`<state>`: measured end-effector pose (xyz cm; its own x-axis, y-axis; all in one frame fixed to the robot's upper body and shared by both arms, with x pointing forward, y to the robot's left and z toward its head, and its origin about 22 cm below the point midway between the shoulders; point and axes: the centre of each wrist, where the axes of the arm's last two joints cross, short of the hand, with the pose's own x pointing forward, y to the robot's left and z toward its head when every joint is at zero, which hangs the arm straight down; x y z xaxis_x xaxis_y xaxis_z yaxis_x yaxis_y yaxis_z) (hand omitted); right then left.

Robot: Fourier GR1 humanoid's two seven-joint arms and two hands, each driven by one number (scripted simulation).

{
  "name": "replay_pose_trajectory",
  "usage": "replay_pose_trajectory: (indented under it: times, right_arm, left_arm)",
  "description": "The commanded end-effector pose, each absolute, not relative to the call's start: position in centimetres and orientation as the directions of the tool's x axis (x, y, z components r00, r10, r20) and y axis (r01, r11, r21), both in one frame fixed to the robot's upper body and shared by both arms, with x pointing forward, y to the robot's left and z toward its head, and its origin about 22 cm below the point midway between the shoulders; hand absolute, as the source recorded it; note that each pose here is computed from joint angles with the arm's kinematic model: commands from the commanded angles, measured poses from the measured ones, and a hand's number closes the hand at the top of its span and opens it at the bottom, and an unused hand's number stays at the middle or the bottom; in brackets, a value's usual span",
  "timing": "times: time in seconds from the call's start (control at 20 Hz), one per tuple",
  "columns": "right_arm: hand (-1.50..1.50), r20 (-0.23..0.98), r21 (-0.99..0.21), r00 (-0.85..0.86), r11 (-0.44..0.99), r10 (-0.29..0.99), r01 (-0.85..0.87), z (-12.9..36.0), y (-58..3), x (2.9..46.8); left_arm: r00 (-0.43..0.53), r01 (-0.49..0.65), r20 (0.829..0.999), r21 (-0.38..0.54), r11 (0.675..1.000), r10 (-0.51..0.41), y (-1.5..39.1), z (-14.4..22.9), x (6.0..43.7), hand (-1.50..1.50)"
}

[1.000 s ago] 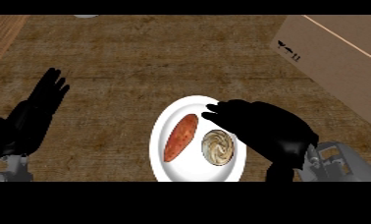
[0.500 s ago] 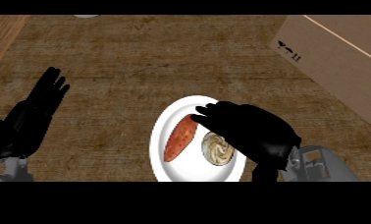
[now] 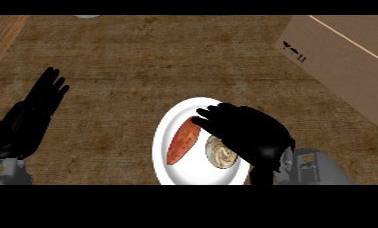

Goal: Pick the cupcake from the plate and place it in the cardboard box

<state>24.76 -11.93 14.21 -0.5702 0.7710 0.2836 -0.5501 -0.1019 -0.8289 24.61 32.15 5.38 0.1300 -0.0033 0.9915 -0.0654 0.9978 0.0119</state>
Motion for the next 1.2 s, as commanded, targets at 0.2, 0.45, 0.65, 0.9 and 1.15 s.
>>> replay_pose_trajectory:
  times: [0.2,0.45,0.65,0.9,1.15]
  right_arm:
    - [-1.5,0.227,-0.818,-0.551,-0.15,0.803,-0.556,12.1,-10.9,25.0]
    - [-1.5,0.206,-0.823,-0.55,-0.16,0.81,-0.544,11.5,-11.5,25.5]
    - [-1.5,0.2,-0.815,-0.537,-0.166,0.82,-0.556,11.3,-8.8,24.4]
    - [-1.5,0.198,-0.805,-0.548,-0.185,0.812,-0.564,9.1,-10.7,25.9]
    - [-1.5,0.163,-0.794,-0.549,-0.221,0.82,-0.566,8.9,-11.2,26.0]
  left_arm:
    - [0.14,-0.056,0.99,0.006,0.998,0.002,32.3,4.9,24.9,0.0]
    - [0.123,-0.07,0.992,0.007,0.998,0.002,31.9,3.9,24.7,0.0]
    - [0.148,-0.072,0.989,0.01,0.997,0.0,31.8,6.3,24.2,0.0]
    - [0.124,-0.069,0.992,0.025,0.997,-0.016,31.2,5.3,24.0,0.0]
    - [0.122,-0.084,0.992,0.02,0.996,-0.009,31.3,4.9,24.8,0.0]
